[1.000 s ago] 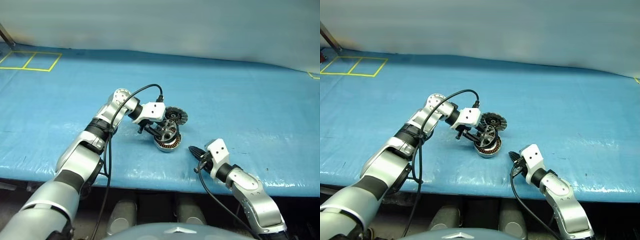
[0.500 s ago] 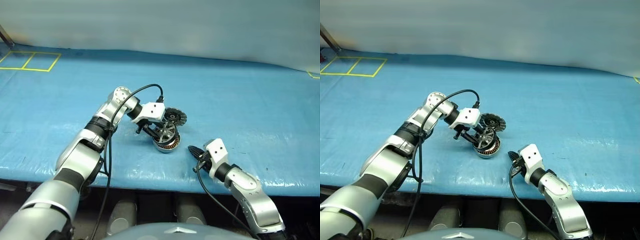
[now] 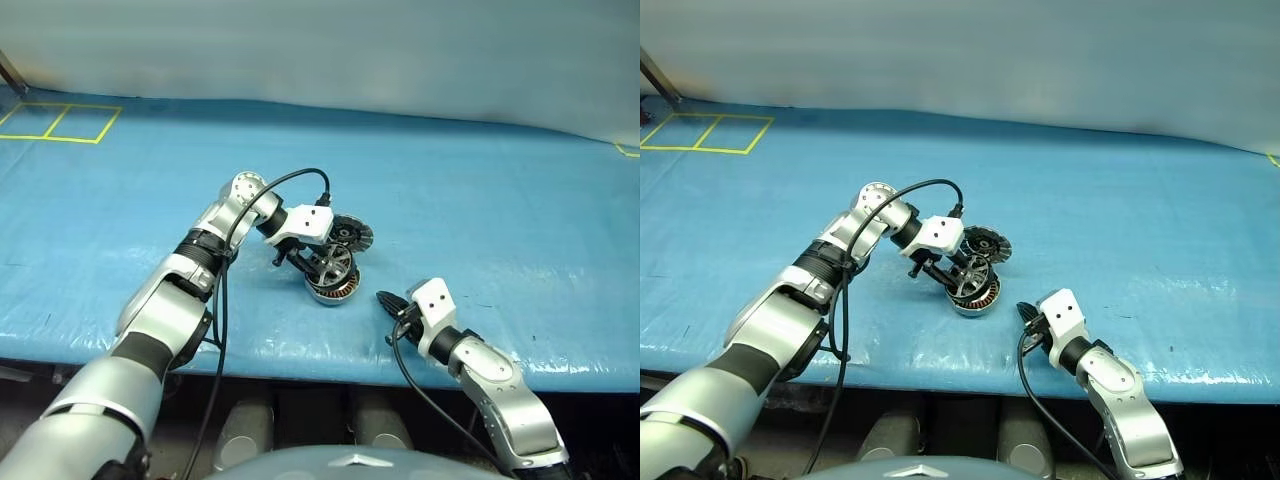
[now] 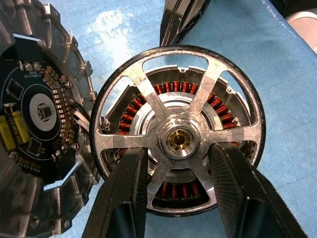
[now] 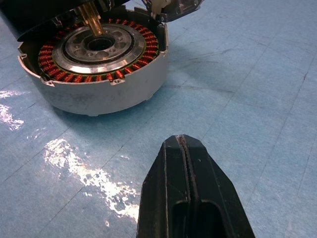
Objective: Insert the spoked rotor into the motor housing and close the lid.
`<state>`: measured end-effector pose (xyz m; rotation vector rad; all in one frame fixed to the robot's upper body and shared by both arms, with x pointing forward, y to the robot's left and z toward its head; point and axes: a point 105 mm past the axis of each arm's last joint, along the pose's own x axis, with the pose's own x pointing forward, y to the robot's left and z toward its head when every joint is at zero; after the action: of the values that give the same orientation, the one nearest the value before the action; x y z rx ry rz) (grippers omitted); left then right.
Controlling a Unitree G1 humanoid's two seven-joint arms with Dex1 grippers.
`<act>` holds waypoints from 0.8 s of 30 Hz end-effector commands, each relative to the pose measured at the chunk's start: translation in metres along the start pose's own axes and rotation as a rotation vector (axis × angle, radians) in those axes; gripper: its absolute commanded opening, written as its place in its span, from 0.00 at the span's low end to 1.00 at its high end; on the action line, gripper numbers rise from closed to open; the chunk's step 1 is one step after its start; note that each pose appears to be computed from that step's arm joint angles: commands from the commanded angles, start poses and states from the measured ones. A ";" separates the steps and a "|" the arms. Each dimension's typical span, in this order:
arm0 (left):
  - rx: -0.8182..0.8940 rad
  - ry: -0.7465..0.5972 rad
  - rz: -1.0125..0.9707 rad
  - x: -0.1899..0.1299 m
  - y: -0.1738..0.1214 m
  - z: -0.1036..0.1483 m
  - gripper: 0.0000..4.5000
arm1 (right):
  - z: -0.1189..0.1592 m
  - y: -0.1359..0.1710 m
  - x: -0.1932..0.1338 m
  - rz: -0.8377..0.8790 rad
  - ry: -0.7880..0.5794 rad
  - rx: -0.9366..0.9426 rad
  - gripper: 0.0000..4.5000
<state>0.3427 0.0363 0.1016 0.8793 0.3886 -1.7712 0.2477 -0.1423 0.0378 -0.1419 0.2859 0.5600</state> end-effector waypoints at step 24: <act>-0.014 -0.335 0.357 -0.036 -0.012 0.027 0.77 | 0.022 -0.029 0.007 -0.121 -0.056 -0.057 0.00</act>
<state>0.3307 0.0479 0.1304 0.5973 0.0887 -1.5664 0.2698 -0.1534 0.0502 -0.1757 0.2306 0.4661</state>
